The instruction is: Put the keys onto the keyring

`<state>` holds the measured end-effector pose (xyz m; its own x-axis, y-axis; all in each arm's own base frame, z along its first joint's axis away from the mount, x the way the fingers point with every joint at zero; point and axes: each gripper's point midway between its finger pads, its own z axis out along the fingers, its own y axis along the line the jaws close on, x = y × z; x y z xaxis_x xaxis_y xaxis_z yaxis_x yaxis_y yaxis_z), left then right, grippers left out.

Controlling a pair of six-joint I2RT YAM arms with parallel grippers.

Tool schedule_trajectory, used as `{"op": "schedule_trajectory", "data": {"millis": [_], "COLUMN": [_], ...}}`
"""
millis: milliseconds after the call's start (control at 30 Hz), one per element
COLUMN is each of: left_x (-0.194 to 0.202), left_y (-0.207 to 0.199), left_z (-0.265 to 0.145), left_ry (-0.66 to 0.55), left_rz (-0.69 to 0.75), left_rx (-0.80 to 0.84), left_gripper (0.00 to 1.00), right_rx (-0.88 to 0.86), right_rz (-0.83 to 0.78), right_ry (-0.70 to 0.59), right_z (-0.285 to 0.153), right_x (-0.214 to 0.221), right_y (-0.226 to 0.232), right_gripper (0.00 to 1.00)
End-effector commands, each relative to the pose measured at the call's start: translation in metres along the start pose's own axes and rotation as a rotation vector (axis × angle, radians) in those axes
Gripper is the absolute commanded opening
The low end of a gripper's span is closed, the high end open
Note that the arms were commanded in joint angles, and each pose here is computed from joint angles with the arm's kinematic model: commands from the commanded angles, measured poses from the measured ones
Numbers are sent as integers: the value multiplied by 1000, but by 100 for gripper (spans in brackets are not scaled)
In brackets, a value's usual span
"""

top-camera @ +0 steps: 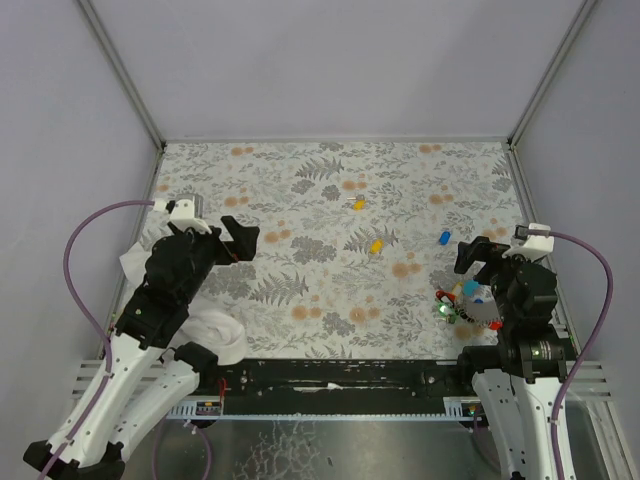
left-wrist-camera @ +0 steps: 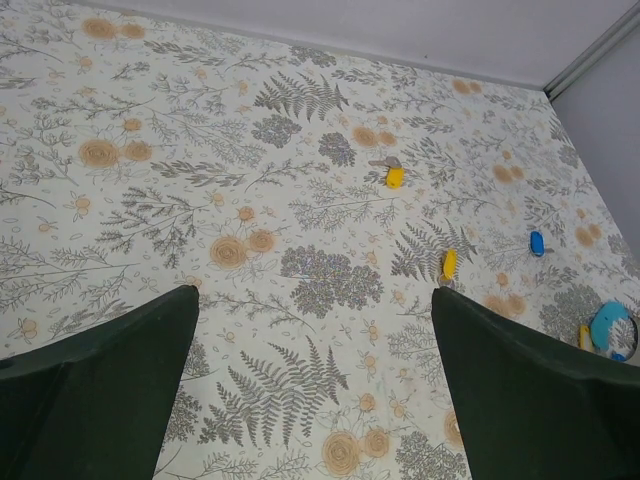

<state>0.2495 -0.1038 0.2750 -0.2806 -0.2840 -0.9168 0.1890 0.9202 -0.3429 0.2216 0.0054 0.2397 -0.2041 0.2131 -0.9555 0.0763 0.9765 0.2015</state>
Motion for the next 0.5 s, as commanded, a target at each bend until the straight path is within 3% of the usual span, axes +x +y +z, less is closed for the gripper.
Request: {"op": "schedule_trajectory", "data": {"millis": [0, 200, 467], "left_x": [-9, -8, -7], "left_y": [-5, -9, -13], "left_z": [-4, -6, -11], "left_ry": [-27, -29, -35], "left_rz": [-2, 3, 6], "left_rx": [19, 31, 48], "left_gripper": [100, 100, 100], "right_rx": [-15, 4, 35], "right_rz": [7, 41, 113], "right_ry": [-51, 9, 200], "right_z": [-2, 2, 21], "right_x": [-19, -6, 32], "right_y": [5, 3, 3], "right_gripper": [99, 99, 99]}}
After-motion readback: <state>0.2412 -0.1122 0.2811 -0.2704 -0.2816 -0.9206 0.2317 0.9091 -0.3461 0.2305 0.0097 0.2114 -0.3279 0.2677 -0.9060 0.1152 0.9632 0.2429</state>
